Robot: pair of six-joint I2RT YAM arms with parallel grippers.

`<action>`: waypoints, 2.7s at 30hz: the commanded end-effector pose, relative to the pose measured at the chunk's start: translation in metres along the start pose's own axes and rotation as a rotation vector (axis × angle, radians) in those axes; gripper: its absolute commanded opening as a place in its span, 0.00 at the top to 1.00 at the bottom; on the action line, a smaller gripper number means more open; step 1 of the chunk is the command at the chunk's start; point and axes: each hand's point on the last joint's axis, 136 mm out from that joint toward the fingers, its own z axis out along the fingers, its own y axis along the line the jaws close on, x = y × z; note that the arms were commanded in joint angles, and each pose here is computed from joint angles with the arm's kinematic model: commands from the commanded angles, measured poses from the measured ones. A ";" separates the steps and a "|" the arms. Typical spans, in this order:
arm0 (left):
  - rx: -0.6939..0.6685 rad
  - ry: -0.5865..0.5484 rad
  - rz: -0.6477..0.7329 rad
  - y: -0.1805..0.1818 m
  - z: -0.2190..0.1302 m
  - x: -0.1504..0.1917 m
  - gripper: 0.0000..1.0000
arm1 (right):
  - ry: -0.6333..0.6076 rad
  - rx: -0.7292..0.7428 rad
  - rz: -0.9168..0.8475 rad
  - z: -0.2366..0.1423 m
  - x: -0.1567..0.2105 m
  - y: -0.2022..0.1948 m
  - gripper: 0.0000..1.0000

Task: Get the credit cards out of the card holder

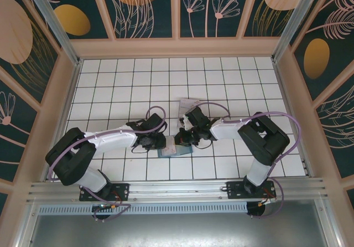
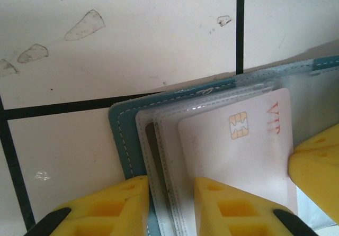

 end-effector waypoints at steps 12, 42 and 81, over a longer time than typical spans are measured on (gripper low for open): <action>-0.072 0.065 0.010 0.021 0.012 0.020 0.77 | 0.001 -0.044 0.039 -0.004 0.003 0.002 0.80; -0.086 0.058 0.005 0.026 0.010 0.024 0.77 | 0.000 -0.016 0.048 -0.001 0.010 -0.006 0.90; -0.029 -0.014 0.015 0.012 -0.001 0.009 0.75 | -0.354 0.188 -0.726 -0.129 -0.064 0.062 0.94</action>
